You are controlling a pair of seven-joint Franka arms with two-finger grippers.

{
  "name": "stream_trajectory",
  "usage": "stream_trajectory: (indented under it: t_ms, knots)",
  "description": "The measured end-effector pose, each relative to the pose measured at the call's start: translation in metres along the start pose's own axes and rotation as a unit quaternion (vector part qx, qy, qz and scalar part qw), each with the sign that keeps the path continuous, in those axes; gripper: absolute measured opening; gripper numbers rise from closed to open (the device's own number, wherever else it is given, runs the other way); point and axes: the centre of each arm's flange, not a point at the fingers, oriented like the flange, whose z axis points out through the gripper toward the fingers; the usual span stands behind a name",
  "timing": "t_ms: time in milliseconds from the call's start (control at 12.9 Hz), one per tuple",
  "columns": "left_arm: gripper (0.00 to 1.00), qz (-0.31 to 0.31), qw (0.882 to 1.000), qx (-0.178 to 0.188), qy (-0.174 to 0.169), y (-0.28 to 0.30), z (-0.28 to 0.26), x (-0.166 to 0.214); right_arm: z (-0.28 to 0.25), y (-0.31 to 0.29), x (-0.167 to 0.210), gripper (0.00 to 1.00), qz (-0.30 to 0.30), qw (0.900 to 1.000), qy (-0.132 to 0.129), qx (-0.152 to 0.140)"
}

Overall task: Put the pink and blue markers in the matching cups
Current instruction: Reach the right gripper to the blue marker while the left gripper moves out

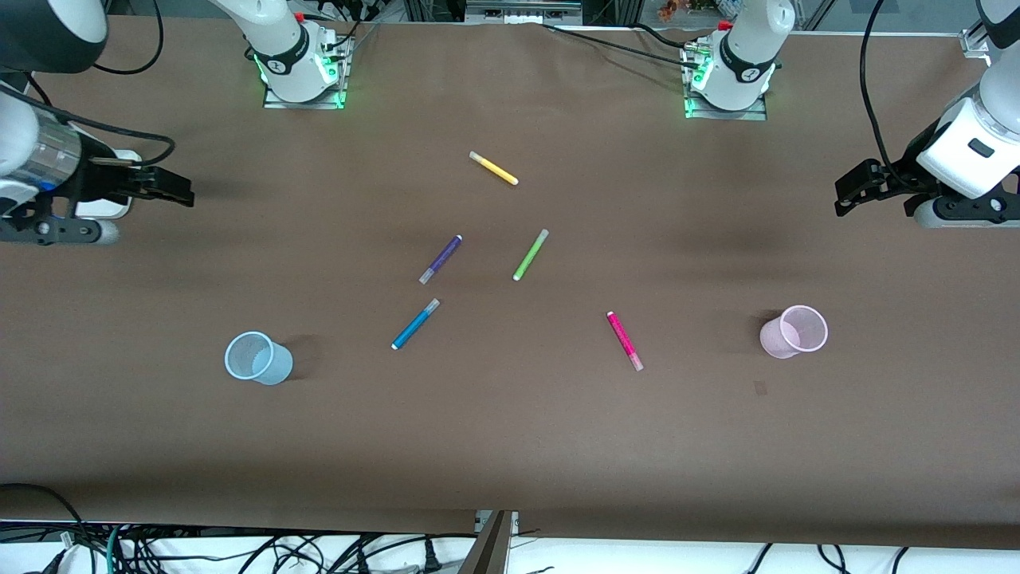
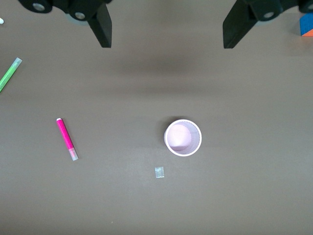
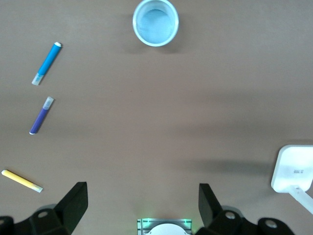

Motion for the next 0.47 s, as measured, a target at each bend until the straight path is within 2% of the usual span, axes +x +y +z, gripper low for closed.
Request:
stream_trajectory:
  t_ms: [233,465]
  knots:
    - [1.0,0.0,1.0,0.0,-0.001,0.0,0.0,0.0,0.015,-0.039,0.015,1.0,0.035,0.999,0.014,-0.004]
    - [1.0,0.0,1.0,0.0,-0.003,0.0,0.001,0.0,0.053,-0.09,0.038,1.0,0.051,0.998,0.02,-0.012]
